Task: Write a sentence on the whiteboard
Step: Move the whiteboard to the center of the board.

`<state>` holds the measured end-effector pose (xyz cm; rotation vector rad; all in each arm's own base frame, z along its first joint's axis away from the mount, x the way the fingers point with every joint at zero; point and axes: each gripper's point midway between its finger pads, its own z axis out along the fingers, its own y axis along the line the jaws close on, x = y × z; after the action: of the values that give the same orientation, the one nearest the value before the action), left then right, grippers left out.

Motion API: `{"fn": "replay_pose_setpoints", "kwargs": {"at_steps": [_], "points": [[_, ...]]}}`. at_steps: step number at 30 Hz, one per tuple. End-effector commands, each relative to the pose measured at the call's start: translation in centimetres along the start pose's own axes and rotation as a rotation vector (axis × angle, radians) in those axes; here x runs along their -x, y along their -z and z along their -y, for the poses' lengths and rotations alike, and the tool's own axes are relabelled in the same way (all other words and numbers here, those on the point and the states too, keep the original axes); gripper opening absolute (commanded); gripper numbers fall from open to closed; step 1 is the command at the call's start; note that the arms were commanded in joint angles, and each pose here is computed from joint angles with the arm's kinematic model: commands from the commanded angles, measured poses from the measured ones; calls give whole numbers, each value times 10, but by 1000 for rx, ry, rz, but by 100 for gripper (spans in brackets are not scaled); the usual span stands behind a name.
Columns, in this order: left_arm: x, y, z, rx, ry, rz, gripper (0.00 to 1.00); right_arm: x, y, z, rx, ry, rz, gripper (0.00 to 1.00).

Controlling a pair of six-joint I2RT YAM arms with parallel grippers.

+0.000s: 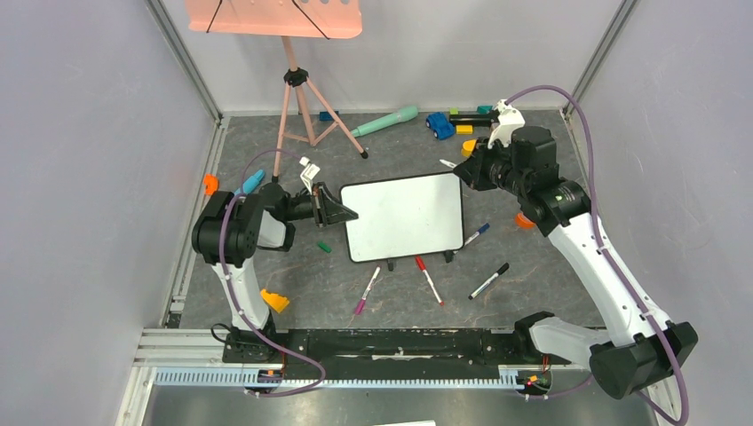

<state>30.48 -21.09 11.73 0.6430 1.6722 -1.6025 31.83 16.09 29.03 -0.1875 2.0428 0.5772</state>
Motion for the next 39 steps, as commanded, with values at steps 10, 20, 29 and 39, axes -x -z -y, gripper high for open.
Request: {"fn": "replay_pose_setpoints", "kwargs": {"at_steps": [10, 20, 29, 39], "points": [[49, -11, -24, 25, -204, 86, 2, 23, 18, -2, -19, 31, 80, 0], [36, -13, -22, -21, -200, 31, 10, 22, 17, 0, -26, 42, 78, 0], [33, -14, -39, 0, -215, 33, 2, 32, 1, -3, -8, 38, 95, 0], [23, -12, -46, 5, -185, 21, 2, 36, -14, -1, -14, 29, 81, 0]]}}
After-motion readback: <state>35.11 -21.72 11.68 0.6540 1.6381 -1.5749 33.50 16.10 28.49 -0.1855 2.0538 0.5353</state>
